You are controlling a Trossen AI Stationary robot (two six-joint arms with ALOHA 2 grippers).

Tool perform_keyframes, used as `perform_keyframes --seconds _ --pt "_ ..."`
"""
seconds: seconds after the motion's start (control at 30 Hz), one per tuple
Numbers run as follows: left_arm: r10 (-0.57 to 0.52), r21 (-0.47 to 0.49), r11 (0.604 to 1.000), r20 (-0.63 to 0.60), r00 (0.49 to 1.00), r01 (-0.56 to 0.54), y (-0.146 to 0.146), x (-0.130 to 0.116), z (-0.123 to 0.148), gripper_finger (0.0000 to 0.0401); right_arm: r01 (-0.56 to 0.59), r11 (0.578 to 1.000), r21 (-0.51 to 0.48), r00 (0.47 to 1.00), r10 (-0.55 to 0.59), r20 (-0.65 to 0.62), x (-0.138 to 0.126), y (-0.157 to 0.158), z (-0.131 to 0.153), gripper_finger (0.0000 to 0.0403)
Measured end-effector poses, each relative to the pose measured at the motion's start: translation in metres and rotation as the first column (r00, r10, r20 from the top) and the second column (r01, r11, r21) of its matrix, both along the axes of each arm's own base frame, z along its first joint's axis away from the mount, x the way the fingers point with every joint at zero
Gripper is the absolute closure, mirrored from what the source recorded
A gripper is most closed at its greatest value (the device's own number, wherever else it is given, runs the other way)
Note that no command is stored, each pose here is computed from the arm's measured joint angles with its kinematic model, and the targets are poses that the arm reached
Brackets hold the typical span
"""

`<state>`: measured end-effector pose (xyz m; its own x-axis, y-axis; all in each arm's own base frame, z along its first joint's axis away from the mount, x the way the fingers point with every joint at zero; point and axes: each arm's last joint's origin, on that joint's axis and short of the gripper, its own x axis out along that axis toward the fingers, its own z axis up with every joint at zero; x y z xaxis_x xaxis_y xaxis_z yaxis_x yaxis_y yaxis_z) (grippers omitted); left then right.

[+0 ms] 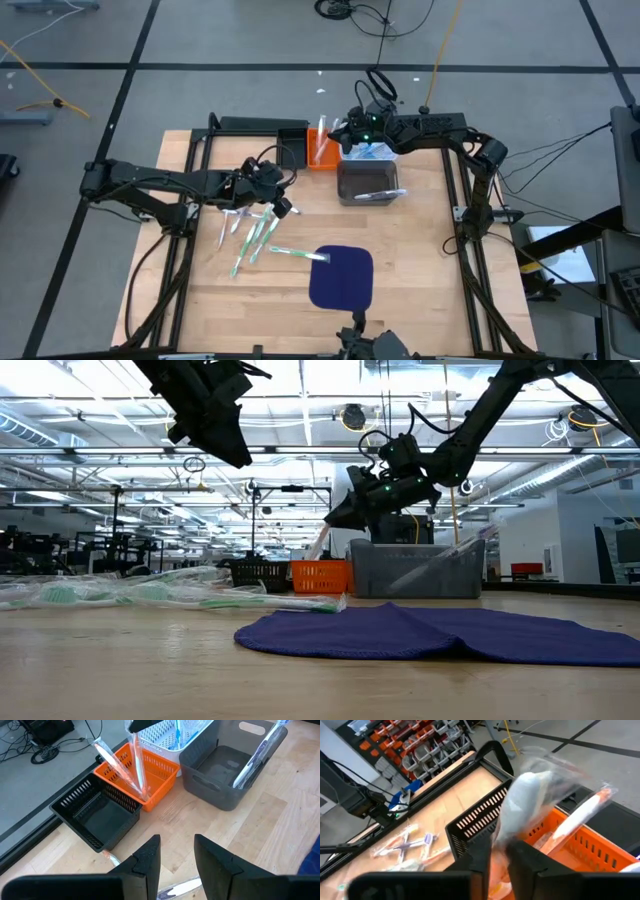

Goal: Pick & Place Toothbrushes
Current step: Put the orange toothbrush into the orange basket, then put the green toothbrush into the black basket

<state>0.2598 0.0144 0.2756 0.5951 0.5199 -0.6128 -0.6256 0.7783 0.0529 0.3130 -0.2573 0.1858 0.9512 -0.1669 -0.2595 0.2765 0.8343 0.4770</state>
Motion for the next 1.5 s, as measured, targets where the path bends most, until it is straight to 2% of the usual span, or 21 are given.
perform_keyframes --seconds 0.27,0.43,0.67,0.8,1.0,1.2,1.3,1.5 --pt "0.0 0.0 1.0 0.0 1.0 0.0 0.0 0.0 0.0 0.0281 0.006 1.0 -0.015 1.0 -0.006 0.003 0.0 -0.001 0.001 0.0259" --pt "0.001 0.0 1.0 0.0 1.0 -0.001 0.0 0.0 0.0 0.0281 0.051 0.998 -0.031 0.999 -0.051 0.001 0.0 -0.002 0.001 0.0223" --pt "0.0 0.0 1.0 0.0 1.0 0.0 0.0 0.0 0.0 0.0281 0.099 0.992 -0.082 0.994 -0.095 0.052 -0.003 -0.008 0.008 0.0212" --pt "0.001 0.0 1.0 0.0 1.0 -0.001 0.0 0.0 0.0 0.0281 0.123 0.987 -0.101 0.985 -0.11 0.131 -0.005 -0.013 0.018 0.0216" --pt "0.002 -0.001 1.0 0.001 1.0 -0.002 0.0 0.0 -0.001 0.0281 0.124 0.985 -0.119 0.983 -0.105 0.151 -0.012 -0.01 0.037 0.0222" --pt "0.008 -0.064 0.998 -0.022 1.0 -0.01 -0.001 -0.004 -0.017 0.0281 -0.033 0.994 -0.101 0.997 0.04 0.067 -0.008 0.016 0.049 0.0222" --pt "-0.008 -0.136 0.991 -0.044 0.999 0.002 -0.003 -0.008 -0.03 0.0281 -0.133 0.987 -0.091 0.991 0.133 -0.009 -0.003 0.035 0.048 0.0222" --pt "0.06 -0.285 0.955 -0.072 0.996 -0.078 -0.005 -0.018 -0.057 0.0281 -0.262 0.958 -0.117 0.962 0.25 -0.109 0.006 0.069 0.051 0.0223"
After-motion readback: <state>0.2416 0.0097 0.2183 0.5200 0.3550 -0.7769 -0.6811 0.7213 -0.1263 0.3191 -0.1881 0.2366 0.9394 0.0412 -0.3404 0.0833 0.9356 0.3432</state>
